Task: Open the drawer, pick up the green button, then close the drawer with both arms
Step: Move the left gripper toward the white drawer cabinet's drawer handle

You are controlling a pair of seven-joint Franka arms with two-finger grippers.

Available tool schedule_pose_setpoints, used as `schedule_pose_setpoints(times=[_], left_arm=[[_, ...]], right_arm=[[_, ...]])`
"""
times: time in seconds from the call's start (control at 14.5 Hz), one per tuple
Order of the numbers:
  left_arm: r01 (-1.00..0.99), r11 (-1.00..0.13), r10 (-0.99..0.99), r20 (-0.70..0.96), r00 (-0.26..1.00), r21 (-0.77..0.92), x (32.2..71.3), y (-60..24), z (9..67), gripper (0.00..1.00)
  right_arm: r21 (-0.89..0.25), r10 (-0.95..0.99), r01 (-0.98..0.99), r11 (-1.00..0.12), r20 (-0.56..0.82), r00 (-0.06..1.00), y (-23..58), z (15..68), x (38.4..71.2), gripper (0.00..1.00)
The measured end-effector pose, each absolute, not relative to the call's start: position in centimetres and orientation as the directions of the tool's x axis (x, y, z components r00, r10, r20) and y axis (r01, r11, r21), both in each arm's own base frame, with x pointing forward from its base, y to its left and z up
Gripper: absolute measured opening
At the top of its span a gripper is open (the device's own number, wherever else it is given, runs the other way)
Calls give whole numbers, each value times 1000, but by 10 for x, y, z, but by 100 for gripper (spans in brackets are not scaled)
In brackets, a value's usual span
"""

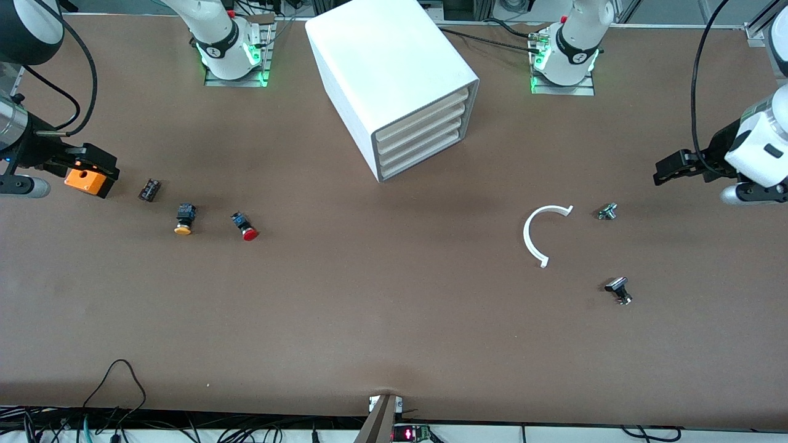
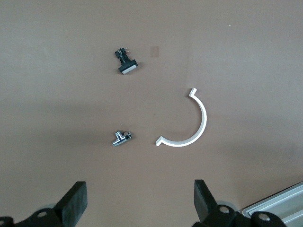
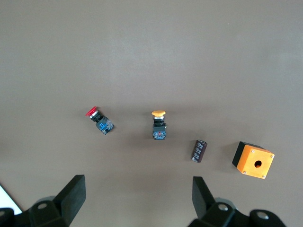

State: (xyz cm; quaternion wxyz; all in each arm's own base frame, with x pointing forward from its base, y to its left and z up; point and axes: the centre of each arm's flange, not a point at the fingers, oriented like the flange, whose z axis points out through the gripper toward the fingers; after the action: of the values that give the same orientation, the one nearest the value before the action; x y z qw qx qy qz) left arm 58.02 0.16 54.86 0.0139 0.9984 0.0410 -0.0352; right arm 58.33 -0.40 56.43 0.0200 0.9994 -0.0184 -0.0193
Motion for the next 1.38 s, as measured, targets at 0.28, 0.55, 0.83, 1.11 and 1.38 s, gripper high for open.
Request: schedule_pose_setpoints(times=[0.28,0.55,0.83,1.11,1.38], left_arm=[[78,-997,75,-103,992,30,582,0,539,100],[98,-985,60,-250,966,141,575,-14,511,99],[131,-943,-2,-399,917,307,575,-55,444,99],[284,-819,-72,-581,811,498,564,-96,357,99],[246,-782,-222,-624,749,572,545,-160,289,99]], right_arm=[[41,-38,-36,-999,-38,999,-4,564,583,100],[41,-38,-36,-999,-38,999,-4,564,583,100],[41,-38,-37,-999,-37,999,-4,564,583,100],[40,-58,-56,-998,-51,997,-11,556,586,100],[41,-74,-70,-997,-95,993,-19,530,595,100]])
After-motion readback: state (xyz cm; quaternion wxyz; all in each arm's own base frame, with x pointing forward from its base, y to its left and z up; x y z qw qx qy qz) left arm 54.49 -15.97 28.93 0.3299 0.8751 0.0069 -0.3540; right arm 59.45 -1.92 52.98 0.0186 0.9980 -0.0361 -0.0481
